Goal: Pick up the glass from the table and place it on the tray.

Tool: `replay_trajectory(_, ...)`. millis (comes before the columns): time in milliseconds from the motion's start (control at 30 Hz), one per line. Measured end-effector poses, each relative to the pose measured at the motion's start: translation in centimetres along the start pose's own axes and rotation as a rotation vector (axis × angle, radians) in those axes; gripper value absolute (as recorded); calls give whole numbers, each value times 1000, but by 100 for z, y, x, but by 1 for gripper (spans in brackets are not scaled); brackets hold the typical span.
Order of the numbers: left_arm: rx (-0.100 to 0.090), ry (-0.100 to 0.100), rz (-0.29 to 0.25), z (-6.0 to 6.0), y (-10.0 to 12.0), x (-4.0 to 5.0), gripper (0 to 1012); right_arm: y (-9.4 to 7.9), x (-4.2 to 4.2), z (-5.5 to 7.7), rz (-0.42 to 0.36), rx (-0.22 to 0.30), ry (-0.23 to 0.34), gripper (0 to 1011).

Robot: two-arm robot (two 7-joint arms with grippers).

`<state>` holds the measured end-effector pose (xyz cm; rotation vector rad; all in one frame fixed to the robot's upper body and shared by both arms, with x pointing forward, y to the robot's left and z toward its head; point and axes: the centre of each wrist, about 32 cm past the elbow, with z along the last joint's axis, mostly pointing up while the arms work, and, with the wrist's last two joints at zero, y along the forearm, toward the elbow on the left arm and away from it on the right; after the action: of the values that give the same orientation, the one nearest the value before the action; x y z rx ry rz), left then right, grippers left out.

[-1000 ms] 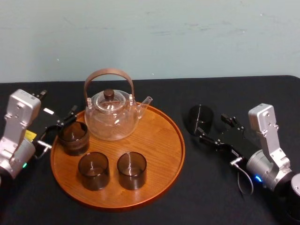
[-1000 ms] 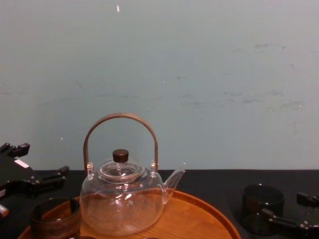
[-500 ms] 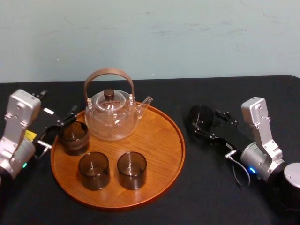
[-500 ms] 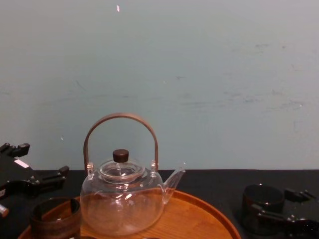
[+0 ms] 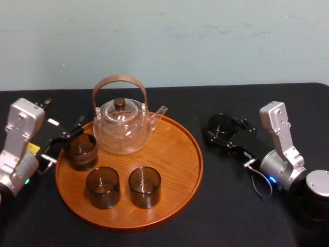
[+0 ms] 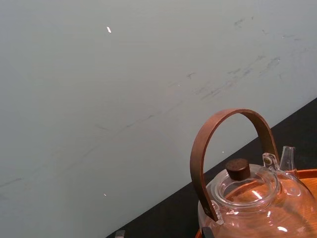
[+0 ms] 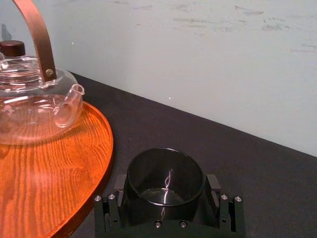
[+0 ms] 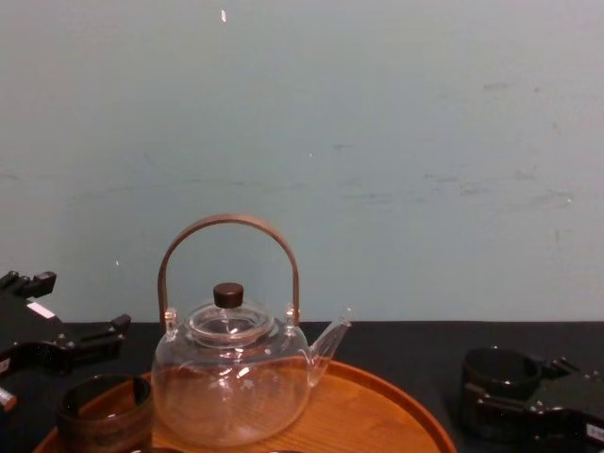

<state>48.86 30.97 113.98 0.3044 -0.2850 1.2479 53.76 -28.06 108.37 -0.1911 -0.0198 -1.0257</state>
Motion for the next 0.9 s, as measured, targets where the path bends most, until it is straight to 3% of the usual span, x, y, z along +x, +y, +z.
replay_trajectory(233,0,0,0,0,0,0,1001,84,48,-20,9,-4,2,1002)
replay_trajectory(600,0,0,0,0,0,0,1001,75,45,-16,9,-2,1,1003)
replay_trajectory(900,0,0,0,0,0,0,1001,68,43,-16,7,-3,1,907)
